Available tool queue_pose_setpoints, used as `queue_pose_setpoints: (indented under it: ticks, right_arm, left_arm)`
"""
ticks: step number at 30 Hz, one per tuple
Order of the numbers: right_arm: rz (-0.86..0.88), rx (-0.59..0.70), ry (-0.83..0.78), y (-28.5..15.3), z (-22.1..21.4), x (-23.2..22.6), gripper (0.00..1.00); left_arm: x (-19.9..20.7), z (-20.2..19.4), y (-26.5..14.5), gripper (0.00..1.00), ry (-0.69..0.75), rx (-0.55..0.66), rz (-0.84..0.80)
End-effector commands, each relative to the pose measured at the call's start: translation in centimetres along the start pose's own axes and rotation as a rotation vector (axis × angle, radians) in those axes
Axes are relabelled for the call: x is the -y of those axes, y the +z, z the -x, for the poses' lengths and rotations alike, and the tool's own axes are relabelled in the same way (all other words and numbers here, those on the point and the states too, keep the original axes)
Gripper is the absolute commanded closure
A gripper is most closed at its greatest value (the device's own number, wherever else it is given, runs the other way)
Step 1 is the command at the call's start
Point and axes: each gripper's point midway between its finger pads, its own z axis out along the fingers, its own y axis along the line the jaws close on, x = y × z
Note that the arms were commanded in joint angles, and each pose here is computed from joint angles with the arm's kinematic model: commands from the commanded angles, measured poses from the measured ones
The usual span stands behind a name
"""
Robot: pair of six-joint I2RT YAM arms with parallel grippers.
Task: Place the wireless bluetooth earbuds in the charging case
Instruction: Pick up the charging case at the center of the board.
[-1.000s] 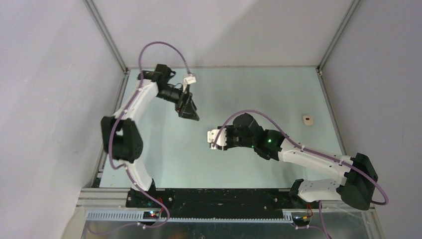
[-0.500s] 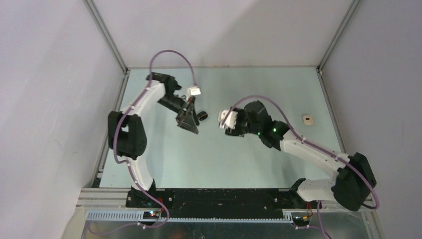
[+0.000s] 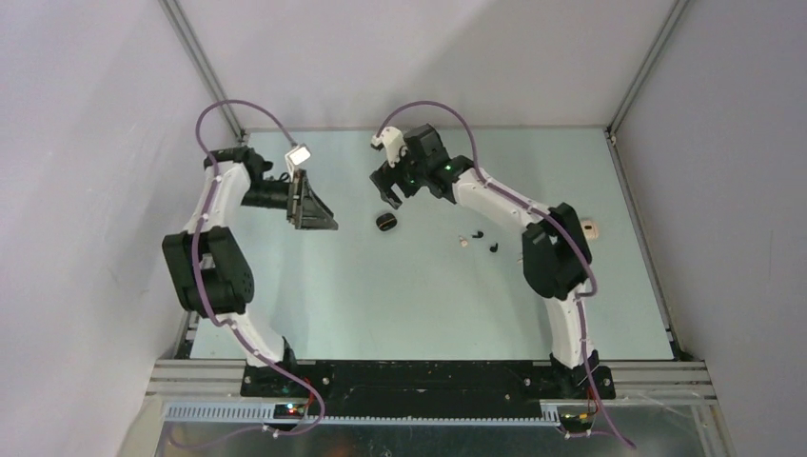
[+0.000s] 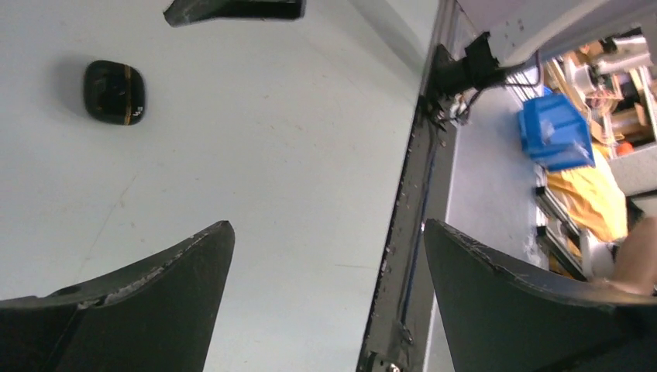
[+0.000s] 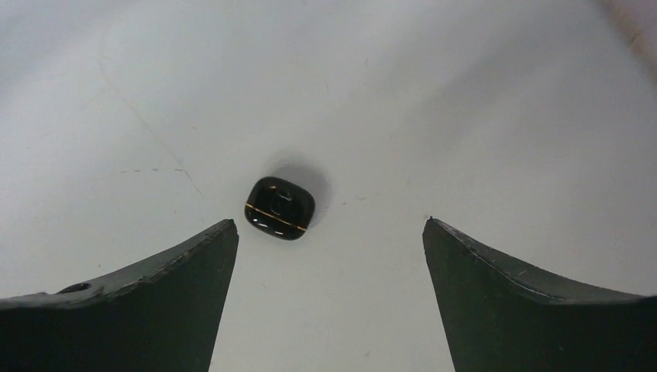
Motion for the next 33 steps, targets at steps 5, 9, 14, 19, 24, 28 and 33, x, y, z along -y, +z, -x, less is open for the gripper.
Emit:
queue_pose_setpoints:
  ticks: [5, 9, 14, 19, 24, 28, 33]
  right_arm:
    - [-0.062, -0.144, 0.208, 4.3, -4.1, -1.4, 0.10]
    - [-0.032, -0.175, 0.230, 5.1, -5.3, -2.8, 0.12]
    - [-0.035, -0.200, 0.190, 5.8, -6.3, -4.5, 0.12]
    - [-0.096, -0.233, 0.146, 6.8, -7.6, -4.4, 0.14]
    - [-0.175, -0.266, 0.129, 7.7, -8.6, -3.2, 0.17]
    - [-0.182, -0.275, 0.149, 7.9, -8.9, -3.1, 0.17]
    - [-0.171, -0.282, 0.170, 8.1, -9.2, -3.4, 0.17]
  left_arm:
    - [-6.4, 5.5, -4.1, 0.01, 0.052, 0.326, 0.594]
    - [-6.3, 6.2, -5.1, 0.01, 0.008, 0.375, 0.664]
    - [-7.0, 6.0, -4.8, 0.01, -0.030, 0.370, 0.655]
    - [-7.1, 5.7, -4.8, 0.01, -0.035, 0.365, 0.656]
    - [-6.4, 6.1, -4.9, 0.01, -0.003, 0.385, 0.653]
    - [-6.2, 6.1, -4.9, 0.01, 0.006, 0.391, 0.653]
    - [-6.0, 6.2, -4.7, 0.01, 0.011, 0.396, 0.640]
